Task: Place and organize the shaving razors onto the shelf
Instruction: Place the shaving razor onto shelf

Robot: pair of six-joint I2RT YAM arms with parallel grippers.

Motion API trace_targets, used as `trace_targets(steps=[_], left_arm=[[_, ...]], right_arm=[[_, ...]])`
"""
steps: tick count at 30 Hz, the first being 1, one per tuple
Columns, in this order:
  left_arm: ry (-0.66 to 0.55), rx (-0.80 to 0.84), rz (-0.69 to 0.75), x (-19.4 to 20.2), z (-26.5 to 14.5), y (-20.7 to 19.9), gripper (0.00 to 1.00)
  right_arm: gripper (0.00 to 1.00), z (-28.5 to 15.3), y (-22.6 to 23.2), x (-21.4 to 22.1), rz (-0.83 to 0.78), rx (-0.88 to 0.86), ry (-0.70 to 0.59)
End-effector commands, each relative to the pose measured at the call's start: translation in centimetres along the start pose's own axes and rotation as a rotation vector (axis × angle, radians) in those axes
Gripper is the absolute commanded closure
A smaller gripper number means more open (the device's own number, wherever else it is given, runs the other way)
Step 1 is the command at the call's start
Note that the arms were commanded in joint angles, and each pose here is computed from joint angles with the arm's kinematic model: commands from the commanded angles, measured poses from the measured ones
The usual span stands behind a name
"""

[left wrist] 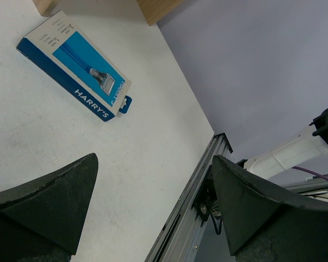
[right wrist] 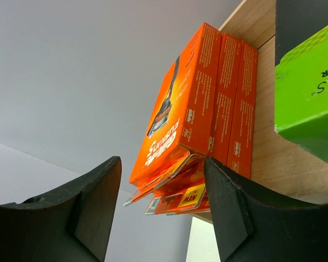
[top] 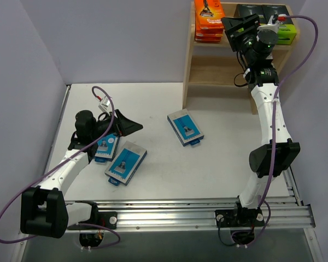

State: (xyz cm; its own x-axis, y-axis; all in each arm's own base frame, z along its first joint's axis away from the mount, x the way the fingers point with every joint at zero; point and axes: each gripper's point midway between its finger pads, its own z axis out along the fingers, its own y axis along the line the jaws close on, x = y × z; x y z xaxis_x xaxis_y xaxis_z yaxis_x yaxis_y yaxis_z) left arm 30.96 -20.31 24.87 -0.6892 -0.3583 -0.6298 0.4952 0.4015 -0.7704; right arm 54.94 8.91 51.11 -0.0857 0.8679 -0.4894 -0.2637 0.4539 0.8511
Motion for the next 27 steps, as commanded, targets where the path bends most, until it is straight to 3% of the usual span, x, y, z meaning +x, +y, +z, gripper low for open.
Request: trace_targets(steps=[1,27], left_arm=[[-0.015,0.038,0.055,-0.74,0.1,-1.0,0.06],[-0.013,0.036,0.051,-0.68,0.12,-0.92,0.06]], right_arm=[[0.43,-1.73,5.24,-1.95,-0.043,-0.131,-0.038],[0.43,-2.18,5.73,-1.19,-0.123,-0.138,-0.017]])
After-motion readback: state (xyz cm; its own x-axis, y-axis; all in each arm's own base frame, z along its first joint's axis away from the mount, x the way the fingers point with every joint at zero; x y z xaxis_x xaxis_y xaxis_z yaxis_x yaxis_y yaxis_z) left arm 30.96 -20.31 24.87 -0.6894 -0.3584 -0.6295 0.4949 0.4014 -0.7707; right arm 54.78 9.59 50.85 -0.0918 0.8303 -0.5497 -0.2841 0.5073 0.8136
